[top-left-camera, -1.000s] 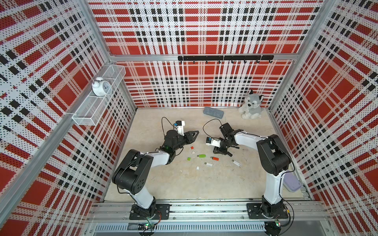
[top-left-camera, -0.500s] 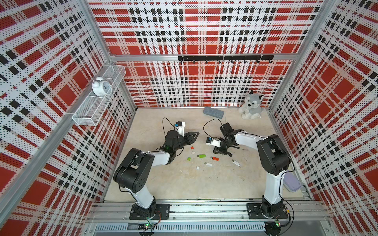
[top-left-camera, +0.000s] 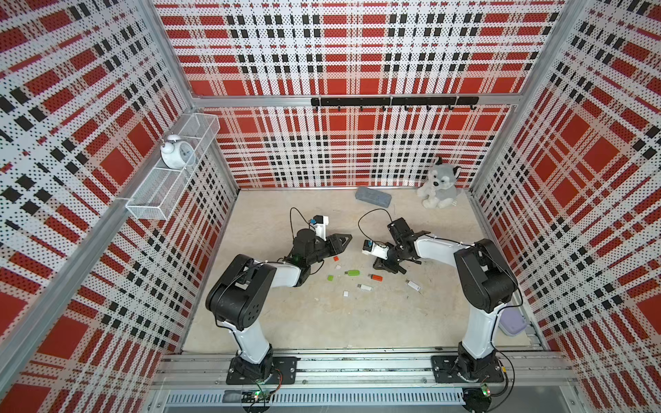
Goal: Close the usb drive cover
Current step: Pick up the cover from the center of the board.
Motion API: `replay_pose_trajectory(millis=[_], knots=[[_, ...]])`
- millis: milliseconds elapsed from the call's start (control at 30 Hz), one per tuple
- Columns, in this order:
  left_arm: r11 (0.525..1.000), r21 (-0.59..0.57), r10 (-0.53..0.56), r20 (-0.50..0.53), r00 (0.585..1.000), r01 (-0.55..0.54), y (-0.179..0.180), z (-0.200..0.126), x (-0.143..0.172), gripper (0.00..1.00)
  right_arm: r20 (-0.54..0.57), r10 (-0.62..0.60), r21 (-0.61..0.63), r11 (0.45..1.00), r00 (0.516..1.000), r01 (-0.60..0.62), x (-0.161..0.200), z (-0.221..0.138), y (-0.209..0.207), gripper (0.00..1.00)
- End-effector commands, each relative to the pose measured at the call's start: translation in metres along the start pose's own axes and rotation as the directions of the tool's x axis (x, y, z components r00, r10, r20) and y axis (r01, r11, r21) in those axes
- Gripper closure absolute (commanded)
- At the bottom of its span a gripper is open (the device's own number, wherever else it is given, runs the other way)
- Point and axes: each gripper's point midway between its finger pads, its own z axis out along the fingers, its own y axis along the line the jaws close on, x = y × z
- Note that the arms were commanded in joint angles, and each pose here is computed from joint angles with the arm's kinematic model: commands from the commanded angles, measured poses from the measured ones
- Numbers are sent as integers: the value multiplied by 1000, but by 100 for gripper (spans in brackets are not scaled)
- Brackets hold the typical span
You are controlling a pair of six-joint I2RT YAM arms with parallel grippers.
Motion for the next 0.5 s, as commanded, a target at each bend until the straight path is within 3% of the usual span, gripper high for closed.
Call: replay_pose_trajectory(millis=[0, 467], knots=[[999, 52, -1, -29, 1000, 2, -11, 10, 2, 52, 77, -22, 73, 997, 997, 16, -20, -19, -13, 77], [991, 115, -56, -157, 986, 74, -17, 34, 30, 54, 216, -74, 195, 980, 973, 32, -51, -46, -24, 76]])
